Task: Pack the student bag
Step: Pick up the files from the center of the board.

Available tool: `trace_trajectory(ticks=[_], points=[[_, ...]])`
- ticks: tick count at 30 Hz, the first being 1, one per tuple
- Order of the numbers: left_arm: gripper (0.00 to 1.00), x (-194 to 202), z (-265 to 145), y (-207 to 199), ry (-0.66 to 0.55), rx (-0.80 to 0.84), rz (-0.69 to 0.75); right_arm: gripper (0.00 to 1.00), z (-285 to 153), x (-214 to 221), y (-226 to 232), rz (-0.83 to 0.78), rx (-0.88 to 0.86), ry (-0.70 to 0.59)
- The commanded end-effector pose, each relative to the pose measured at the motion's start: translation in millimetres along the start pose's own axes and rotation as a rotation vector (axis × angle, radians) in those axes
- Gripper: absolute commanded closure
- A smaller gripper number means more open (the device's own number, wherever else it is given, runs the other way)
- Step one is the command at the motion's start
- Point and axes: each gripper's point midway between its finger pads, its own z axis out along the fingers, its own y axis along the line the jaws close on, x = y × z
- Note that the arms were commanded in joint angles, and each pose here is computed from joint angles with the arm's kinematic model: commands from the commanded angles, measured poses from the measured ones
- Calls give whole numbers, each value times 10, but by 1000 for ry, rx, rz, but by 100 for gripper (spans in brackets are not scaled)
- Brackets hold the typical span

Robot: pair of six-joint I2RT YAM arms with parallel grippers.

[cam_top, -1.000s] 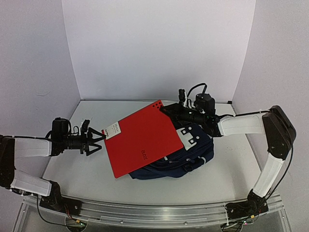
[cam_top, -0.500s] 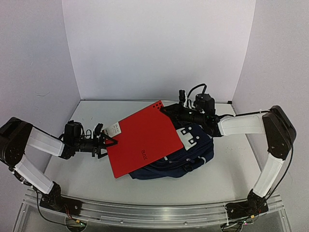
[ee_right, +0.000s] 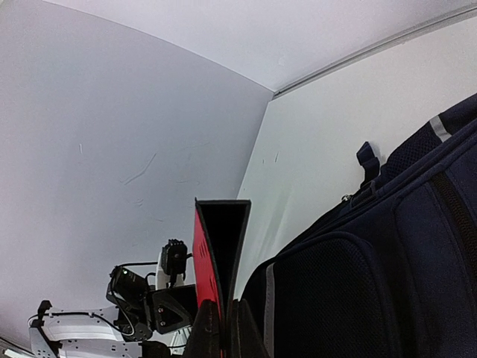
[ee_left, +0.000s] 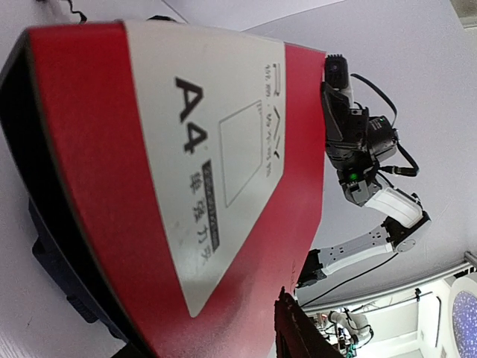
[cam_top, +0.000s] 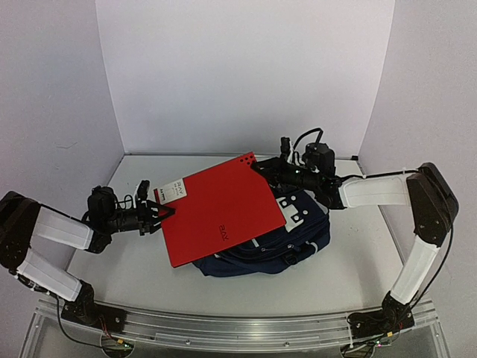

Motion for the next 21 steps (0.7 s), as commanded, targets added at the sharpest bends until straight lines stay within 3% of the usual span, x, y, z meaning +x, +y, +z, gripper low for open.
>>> trace_trajectory(ticks=[1,6,13,17,21], points=[[63,-101,-92,-581,-23,110,166,100,-62,-234,128,-34,-3,-90],[75,-165,-188,-833,-55,120,191,100,-42,-217,94,-29,0,-74],[100,-276,-233,-1121,-63,142,178,99,-33,-200,79,-57,19,-57],[100,-471,-286,-1241,-113,69,190,72,-133,-264,66,-144,99,-76],[100,-908,-558,-1451,-248,-18,193,28,-311,-329,81,-263,185,-99]])
